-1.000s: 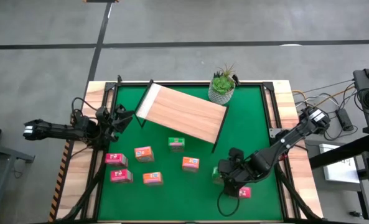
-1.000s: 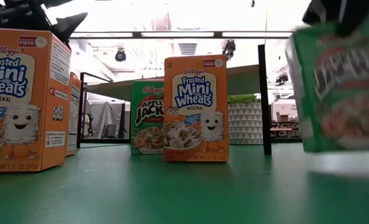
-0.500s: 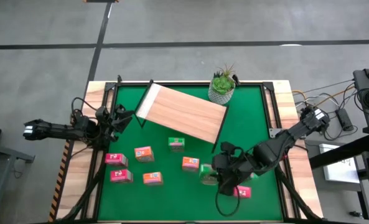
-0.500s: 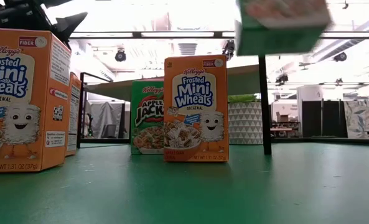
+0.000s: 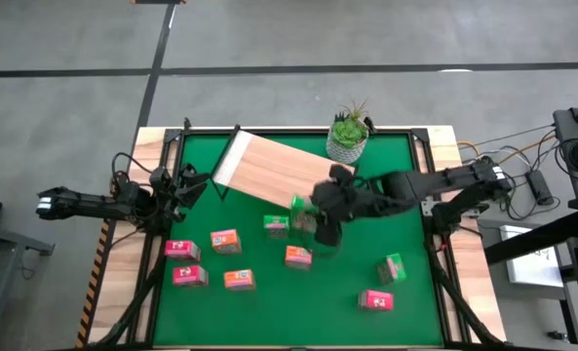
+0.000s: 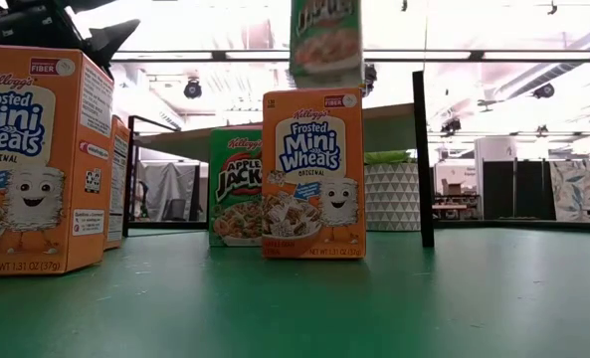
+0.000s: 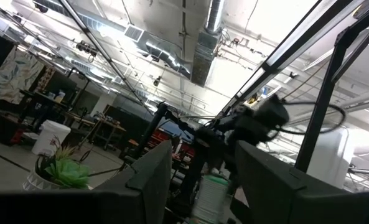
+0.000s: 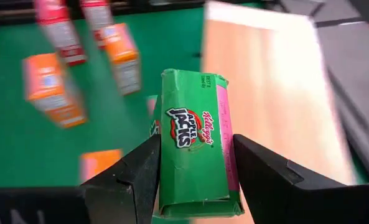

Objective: Stack cereal on shelf
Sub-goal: Put the middle green cereal box on the shelf

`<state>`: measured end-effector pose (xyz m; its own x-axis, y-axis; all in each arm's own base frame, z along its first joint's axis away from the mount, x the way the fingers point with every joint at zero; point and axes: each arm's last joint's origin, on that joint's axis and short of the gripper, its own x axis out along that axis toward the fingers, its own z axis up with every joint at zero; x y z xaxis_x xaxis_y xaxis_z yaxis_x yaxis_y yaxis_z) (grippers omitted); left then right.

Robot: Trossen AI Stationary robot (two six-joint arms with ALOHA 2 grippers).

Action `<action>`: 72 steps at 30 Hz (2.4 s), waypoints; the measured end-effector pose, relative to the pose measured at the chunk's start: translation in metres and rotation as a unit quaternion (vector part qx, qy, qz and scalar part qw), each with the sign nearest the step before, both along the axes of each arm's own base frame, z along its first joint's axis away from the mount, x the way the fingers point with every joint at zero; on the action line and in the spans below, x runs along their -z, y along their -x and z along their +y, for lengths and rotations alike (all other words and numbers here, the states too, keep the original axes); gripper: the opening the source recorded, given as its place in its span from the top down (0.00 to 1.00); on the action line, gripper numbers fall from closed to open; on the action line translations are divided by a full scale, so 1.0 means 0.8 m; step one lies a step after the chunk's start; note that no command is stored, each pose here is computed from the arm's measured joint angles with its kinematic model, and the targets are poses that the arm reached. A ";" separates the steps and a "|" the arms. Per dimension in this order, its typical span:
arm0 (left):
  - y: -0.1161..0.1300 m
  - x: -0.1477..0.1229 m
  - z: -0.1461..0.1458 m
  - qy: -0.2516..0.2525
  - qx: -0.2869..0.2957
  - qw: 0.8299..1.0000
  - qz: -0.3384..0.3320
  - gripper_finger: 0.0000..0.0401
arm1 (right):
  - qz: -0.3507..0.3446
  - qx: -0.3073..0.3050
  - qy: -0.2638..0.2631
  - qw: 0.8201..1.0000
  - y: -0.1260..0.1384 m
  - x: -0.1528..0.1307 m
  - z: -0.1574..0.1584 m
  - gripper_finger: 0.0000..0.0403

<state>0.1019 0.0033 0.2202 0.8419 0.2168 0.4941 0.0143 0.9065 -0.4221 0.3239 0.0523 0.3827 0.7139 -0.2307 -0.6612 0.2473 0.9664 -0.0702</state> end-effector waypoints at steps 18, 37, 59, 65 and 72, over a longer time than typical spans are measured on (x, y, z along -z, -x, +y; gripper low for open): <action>0.000 0.000 0.000 -0.003 -0.002 1.000 0.001 0.60 | -0.048 0.060 0.100 0.992 -0.029 -0.006 -0.122 0.55; 0.002 -0.003 0.000 -0.010 -0.006 1.000 -0.010 0.60 | -0.108 0.034 0.169 0.979 -0.110 0.047 -0.175 0.55; 0.002 -0.003 0.000 -0.013 -0.008 1.000 -0.010 0.60 | -0.115 0.036 0.129 0.984 -0.114 0.055 -0.182 0.34; 0.004 -0.006 0.000 -0.020 -0.013 0.999 -0.023 0.60 | -0.146 0.023 0.127 0.981 -0.102 0.028 -0.160 0.34; 0.007 -0.011 -0.001 -0.038 -0.003 0.998 -0.047 0.60 | -0.183 -0.016 0.129 0.975 -0.087 -0.002 -0.111 0.46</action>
<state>0.0959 0.0024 0.2290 0.7899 0.1812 0.5858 0.0443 0.9360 -0.3493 0.3936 -0.0365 0.3840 0.9005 -0.3290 -0.2845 0.2712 0.9361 -0.2241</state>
